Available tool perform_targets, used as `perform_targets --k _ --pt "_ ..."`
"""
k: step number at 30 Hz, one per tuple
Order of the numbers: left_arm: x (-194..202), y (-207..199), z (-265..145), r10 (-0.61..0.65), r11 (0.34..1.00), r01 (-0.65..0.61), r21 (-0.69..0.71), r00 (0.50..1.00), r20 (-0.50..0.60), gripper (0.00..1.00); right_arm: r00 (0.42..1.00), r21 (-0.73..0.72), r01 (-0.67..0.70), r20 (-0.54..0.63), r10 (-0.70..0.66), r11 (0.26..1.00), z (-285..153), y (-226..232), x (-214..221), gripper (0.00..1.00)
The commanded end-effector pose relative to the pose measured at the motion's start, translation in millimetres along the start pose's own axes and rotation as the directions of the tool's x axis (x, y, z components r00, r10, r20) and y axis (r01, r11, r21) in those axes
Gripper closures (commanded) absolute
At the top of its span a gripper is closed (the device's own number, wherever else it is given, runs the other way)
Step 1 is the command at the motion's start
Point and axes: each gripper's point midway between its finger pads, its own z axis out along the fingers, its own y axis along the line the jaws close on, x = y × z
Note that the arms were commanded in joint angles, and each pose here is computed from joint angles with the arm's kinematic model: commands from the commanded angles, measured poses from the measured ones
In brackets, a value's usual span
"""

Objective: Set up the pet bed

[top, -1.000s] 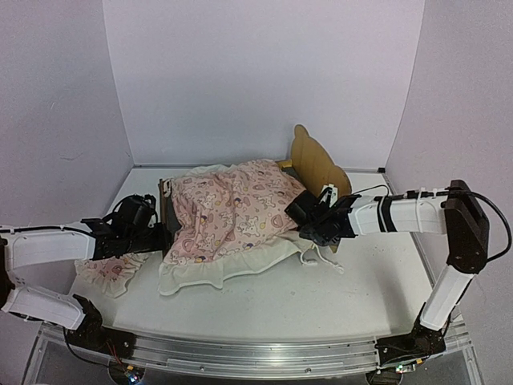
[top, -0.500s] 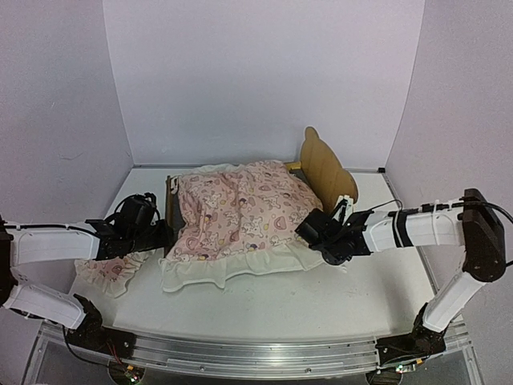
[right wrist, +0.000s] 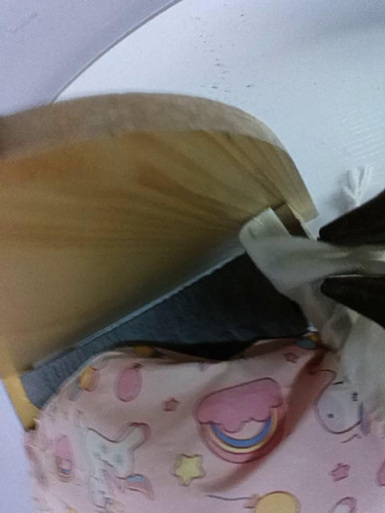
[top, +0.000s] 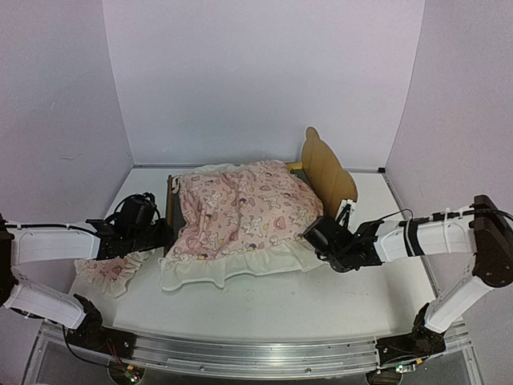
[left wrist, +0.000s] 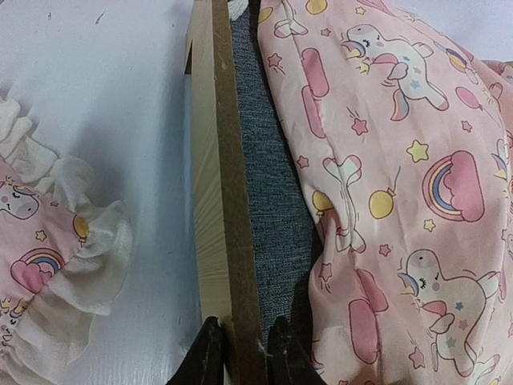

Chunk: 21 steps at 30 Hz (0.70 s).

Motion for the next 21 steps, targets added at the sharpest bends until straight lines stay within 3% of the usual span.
perform_targets --k 1,5,10,12,16,21 --pt "0.0 -13.4 -5.8 0.059 0.997 -0.057 0.057 0.998 -0.029 0.81 0.937 -0.137 0.304 -0.137 -0.322 0.943 -20.6 -4.1 20.5 0.77" --pt "-5.7 -18.8 -9.6 0.073 0.994 -0.072 0.077 0.997 -0.015 0.77 0.872 -0.183 0.416 -0.197 -0.448 0.891 -35.2 -17.0 23.9 0.71" --pt "-10.5 -23.1 -13.4 0.083 0.993 -0.082 0.087 0.997 -0.009 0.7 0.829 -0.302 0.479 -0.153 -0.538 0.824 -72.0 -11.4 -7.8 0.76" --pt "-13.5 -24.3 -16.4 0.086 0.993 -0.086 0.087 0.996 -0.004 0.65 0.796 -0.4 0.528 -0.075 -0.601 0.749 -93.8 0.3 -26.4 0.64" --pt "-23.5 -23.7 -26.0 0.098 0.993 -0.099 0.068 0.995 0.016 0.52 0.806 -0.374 0.564 0.053 -0.59 0.737 -121.1 5.2 -84.7 0.35" --pt "-36.3 -25.5 -36.3 0.12 0.991 -0.121 0.048 0.992 0.037 0.37 0.772 -0.346 0.615 0.077 -0.632 0.709 -110.8 20.1 -122.0 0.16"
